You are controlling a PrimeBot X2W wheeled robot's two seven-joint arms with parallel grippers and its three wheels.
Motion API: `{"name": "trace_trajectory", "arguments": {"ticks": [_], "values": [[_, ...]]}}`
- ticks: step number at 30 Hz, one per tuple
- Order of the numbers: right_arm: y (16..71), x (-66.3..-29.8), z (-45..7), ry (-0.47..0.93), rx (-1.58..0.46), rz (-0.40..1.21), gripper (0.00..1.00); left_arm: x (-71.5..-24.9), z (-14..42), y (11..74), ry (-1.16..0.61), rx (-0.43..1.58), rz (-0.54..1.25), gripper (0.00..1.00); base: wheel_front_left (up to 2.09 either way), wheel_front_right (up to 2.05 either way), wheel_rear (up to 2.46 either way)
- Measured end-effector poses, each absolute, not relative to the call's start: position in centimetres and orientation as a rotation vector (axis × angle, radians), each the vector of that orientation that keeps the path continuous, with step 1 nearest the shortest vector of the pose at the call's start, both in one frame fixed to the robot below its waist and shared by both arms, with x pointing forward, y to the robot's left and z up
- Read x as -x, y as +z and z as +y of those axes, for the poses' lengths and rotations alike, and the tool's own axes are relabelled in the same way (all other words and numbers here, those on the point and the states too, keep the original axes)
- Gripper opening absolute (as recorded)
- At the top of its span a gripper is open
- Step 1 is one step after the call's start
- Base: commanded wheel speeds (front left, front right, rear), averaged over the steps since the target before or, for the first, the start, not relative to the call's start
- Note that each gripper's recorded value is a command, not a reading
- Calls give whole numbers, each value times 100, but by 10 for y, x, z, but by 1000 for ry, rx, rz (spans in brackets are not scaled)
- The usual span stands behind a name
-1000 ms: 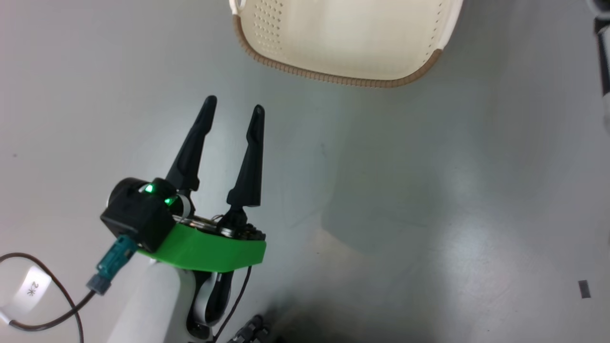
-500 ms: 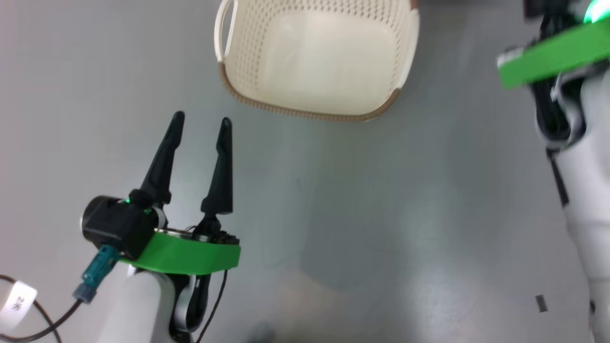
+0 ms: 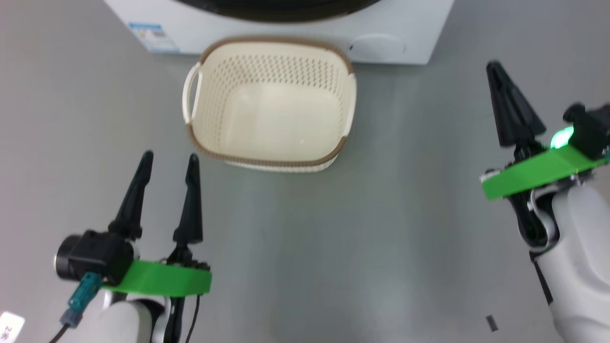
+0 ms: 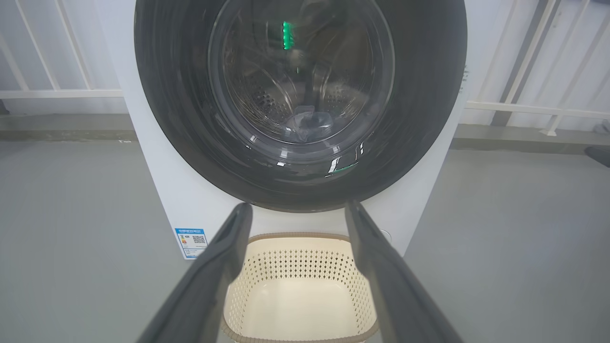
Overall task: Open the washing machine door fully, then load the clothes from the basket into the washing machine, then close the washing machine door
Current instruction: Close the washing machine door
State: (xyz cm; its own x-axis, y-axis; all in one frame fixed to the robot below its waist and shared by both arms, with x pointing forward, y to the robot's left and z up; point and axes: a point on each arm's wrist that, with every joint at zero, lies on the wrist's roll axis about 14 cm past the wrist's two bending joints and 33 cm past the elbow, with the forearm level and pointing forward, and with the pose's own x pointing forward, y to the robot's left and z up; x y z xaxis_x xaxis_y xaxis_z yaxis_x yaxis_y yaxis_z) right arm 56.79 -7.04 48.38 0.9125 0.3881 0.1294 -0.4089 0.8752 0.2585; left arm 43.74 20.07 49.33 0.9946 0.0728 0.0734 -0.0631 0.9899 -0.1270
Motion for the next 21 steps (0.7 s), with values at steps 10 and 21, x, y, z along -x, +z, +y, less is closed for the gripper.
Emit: {"name": "trace_trajectory", "arguments": {"ticks": [10,21], "values": [[499,-507,-109,329,-263,-64,0,-404,199,503,64,131,-87,100,0,0,0],[514,-448,-147,210,-243,-93,100,-366,207,508,102,149,-93,100,0,0,0]]}}
